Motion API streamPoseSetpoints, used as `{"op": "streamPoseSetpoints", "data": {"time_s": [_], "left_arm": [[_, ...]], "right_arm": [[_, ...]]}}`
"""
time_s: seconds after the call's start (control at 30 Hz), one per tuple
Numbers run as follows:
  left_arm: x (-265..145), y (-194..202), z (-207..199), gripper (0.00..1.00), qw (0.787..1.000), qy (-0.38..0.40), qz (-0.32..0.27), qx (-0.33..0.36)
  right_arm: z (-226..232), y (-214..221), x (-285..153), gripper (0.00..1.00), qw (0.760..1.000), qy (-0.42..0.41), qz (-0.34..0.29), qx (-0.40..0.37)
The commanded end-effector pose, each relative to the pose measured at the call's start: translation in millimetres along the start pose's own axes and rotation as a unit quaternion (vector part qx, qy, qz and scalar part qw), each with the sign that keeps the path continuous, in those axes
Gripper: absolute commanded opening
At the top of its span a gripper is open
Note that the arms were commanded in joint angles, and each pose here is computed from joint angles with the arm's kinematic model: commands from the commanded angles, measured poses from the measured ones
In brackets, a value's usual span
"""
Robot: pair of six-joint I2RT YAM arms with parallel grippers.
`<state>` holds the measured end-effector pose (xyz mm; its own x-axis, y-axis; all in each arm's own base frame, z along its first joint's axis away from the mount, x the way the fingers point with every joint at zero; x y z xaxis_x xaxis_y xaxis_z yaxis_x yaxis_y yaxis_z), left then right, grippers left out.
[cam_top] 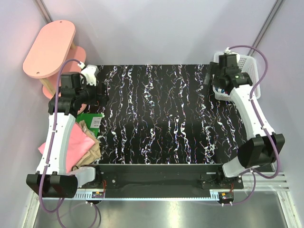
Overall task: Fold and stack the t-shirts
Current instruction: Grab crumpled tshirt from bin with the right arm
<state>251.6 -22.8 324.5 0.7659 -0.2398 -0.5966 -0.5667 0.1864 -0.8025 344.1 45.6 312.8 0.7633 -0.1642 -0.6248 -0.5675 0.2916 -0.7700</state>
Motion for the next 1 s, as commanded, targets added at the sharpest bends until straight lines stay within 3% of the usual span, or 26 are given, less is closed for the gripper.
{"op": "streamPoseSetpoints", "data": {"time_s": [0.0, 0.03, 0.13, 0.3, 0.47, 0.63, 0.73, 0.97], "left_arm": [[-2, -10, 7, 0.99, 1.000, -0.021, -0.017, 0.001], [0, -9, 7, 0.99, 1.000, -0.021, -0.014, -0.001], [-1, -11, 9, 0.99, 1.000, -0.026, -0.015, -0.001], [-5, -7, 11, 0.99, 0.999, -0.038, -0.016, 0.003], [-3, 0, 12, 0.99, 0.999, -0.044, -0.007, 0.005], [6, 9, 12, 0.99, 0.999, -0.037, 0.011, -0.003], [13, 14, 13, 0.99, 0.999, -0.037, 0.020, -0.007], [16, 17, 13, 0.99, 0.999, -0.037, 0.022, -0.006]], "right_arm": [[-33, -32, 14, 1.00, 0.998, 0.016, -0.001, 0.064], [-62, -42, 24, 1.00, 0.993, 0.050, -0.010, 0.109], [-88, -58, 59, 1.00, 0.983, 0.045, 0.014, 0.176], [-102, -61, 124, 0.93, 0.981, 0.096, 0.039, 0.163], [-91, -50, 165, 0.96, 0.980, 0.047, 0.088, 0.175], [-88, -43, 184, 0.93, 0.977, 0.036, 0.102, 0.184], [-88, -42, 190, 0.88, 0.977, 0.036, 0.103, 0.184], [-84, -35, 203, 0.55, 0.974, 0.015, 0.117, 0.193]]}}
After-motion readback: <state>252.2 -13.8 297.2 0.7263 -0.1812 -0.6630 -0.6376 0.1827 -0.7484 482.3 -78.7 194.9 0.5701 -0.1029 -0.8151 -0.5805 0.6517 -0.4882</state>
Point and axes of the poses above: each gripper's point midway between its finger pads, its own x axis out along the fingers, its own z axis along the line the jaws close on, y = z × x, the point moved 8 cm from there along -x, back along the fingers, and after that the axes turned 4 degrees about x, right-handed, at the moved point
